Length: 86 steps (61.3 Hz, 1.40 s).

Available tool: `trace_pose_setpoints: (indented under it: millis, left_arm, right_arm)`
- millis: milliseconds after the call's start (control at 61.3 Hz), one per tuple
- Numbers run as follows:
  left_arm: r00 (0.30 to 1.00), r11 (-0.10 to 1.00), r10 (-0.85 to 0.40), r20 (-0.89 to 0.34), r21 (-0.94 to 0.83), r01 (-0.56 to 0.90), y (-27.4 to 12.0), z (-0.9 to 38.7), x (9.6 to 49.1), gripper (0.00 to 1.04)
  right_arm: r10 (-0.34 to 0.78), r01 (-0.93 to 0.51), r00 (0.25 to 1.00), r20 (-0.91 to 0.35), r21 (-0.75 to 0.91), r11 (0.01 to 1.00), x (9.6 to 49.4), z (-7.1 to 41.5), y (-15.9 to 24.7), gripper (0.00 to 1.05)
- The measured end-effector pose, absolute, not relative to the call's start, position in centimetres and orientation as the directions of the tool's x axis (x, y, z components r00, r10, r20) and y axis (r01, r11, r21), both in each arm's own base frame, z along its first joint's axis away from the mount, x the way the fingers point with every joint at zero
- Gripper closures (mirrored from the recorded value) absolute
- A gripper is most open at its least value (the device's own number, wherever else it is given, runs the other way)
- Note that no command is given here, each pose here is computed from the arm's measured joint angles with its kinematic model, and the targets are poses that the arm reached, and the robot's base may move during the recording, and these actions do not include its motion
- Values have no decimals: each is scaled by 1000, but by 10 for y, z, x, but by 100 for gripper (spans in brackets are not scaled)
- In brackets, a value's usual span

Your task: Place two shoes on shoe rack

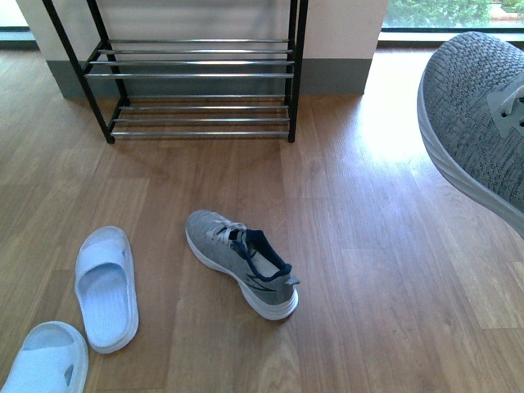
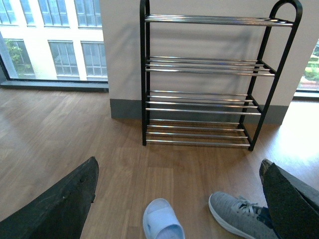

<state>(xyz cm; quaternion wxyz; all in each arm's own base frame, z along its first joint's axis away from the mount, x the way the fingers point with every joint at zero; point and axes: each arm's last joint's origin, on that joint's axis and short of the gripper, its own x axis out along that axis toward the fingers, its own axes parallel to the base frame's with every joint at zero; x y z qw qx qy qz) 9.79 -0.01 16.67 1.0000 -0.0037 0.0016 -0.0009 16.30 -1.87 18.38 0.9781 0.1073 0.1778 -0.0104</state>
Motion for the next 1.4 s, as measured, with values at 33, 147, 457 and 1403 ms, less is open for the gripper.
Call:
trace_pose_setpoints:
  millis: [33, 147, 457, 1403]
  left_arm:
    - [1000, 1000, -2, -3, -7, 2, 0, 167, 98, 9]
    - [1000, 1000, -2, -3, -7, 2, 0, 167, 98, 9]
    - [870, 975, 128, -476, -98, -197, -23, 151, 140, 9]
    - [419, 920, -69, -905, -220, -323, -181, -43, 370, 9]
  right_arm:
    - [15, 61, 936, -352, 206, 977, 163, 184, -19, 103]
    - [10, 66, 936, -352, 204, 977, 163, 184, -19, 103]
    - [19, 58, 936, -351, 207, 977, 163, 184, -19, 103]
    - [18, 59, 936, -351, 207, 977, 163, 184, -19, 103]
